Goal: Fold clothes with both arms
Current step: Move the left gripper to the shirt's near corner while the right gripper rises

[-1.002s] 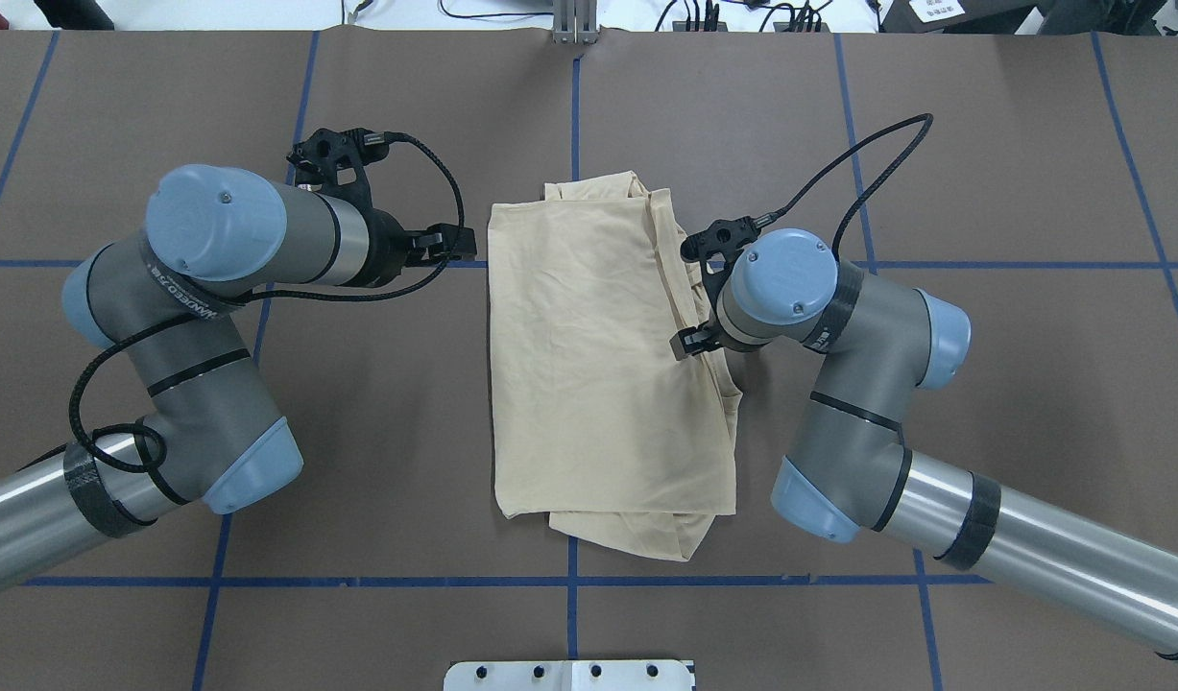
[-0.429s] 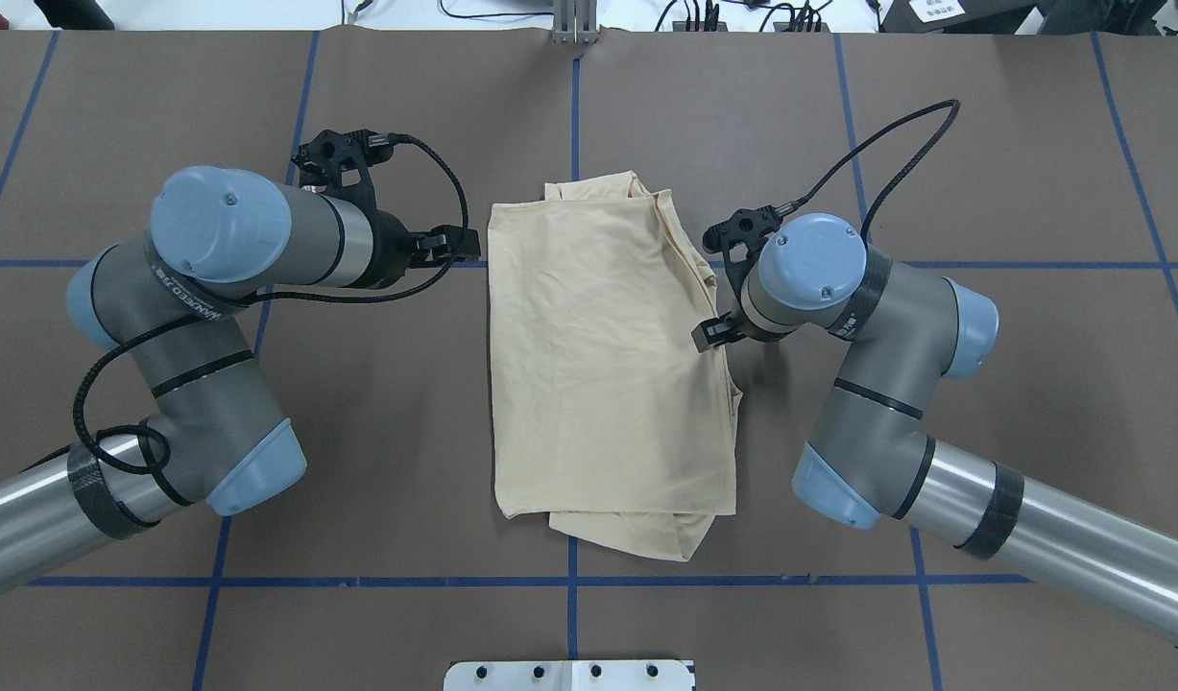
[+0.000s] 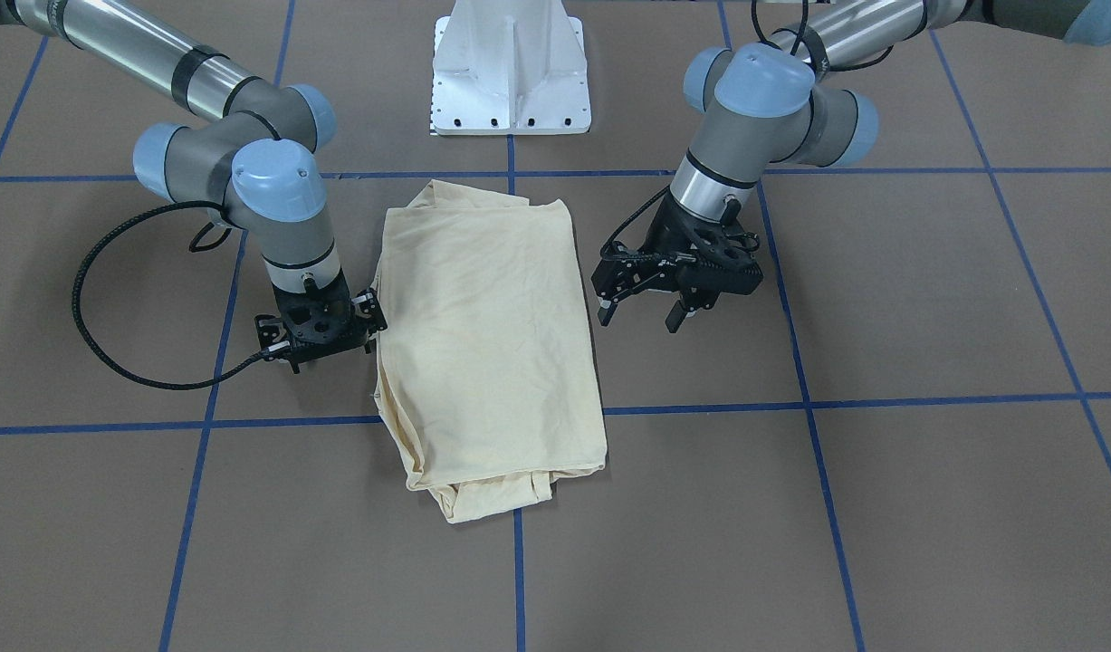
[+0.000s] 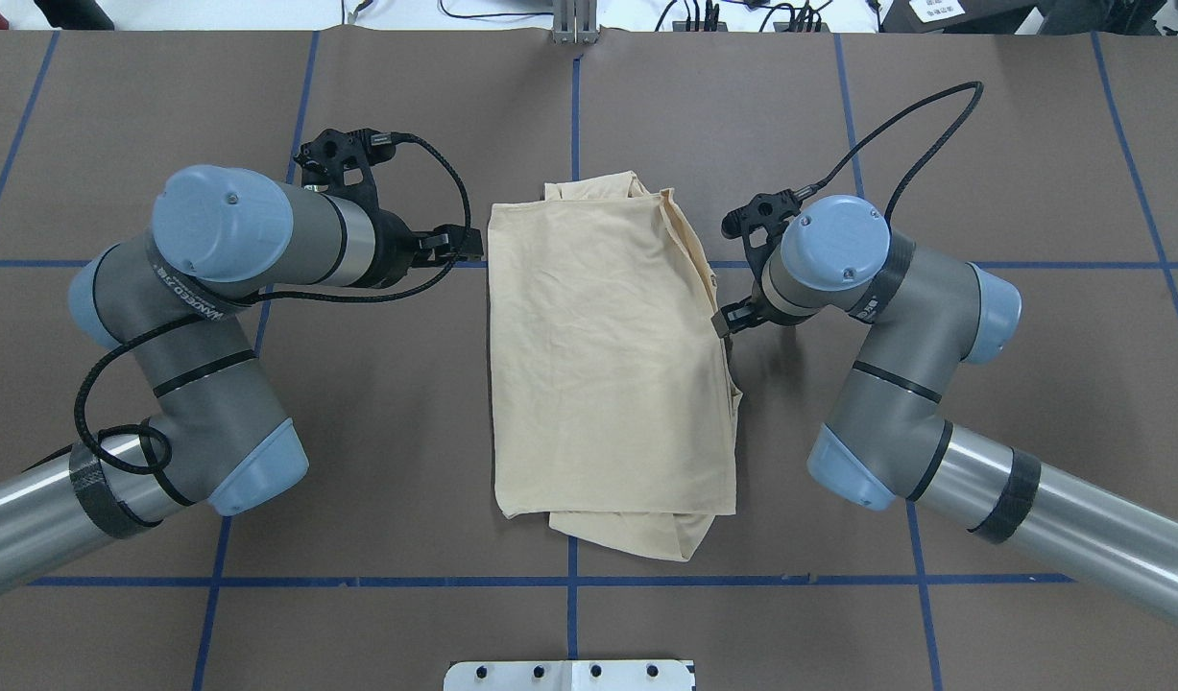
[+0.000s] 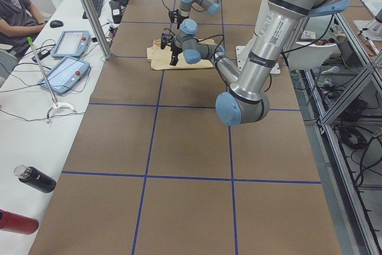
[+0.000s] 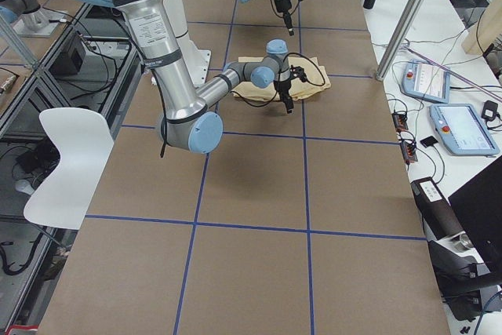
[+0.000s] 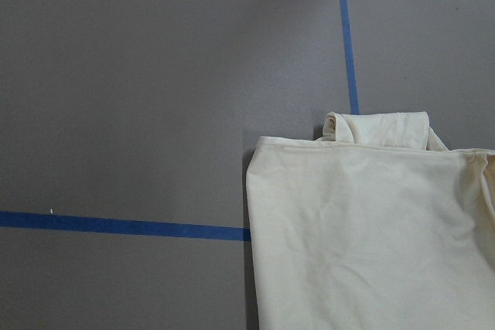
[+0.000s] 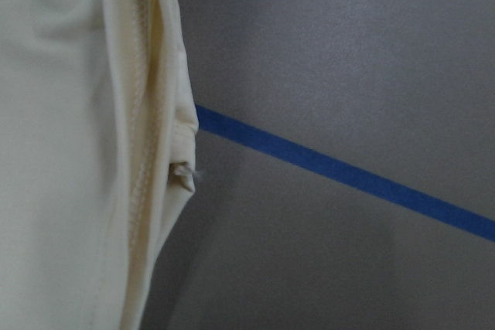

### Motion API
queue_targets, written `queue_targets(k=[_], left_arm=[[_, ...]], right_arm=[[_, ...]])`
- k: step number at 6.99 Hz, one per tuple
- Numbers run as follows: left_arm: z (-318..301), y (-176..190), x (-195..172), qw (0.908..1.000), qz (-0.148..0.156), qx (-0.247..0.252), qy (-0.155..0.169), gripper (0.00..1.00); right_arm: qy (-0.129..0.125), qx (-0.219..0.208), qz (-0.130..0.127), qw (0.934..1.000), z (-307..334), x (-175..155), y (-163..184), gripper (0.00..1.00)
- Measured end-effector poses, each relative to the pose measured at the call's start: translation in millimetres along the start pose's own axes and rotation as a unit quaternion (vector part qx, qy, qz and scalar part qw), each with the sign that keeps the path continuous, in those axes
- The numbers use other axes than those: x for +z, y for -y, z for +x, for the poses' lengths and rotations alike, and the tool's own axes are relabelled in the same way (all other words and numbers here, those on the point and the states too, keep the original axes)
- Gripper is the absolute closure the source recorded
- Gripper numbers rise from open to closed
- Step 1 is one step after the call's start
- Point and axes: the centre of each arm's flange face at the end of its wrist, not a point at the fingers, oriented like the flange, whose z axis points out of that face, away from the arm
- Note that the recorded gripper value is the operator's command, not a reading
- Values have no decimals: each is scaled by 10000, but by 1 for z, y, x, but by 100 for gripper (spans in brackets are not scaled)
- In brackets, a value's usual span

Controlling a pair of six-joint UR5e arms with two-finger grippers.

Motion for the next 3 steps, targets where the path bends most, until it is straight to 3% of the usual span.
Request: queue_targets(k=[3], left_arm=[[8, 1, -12, 9999, 88, 16, -130, 0]], right_arm=[[96, 129, 349, 9993, -4, -31, 50, 0]])
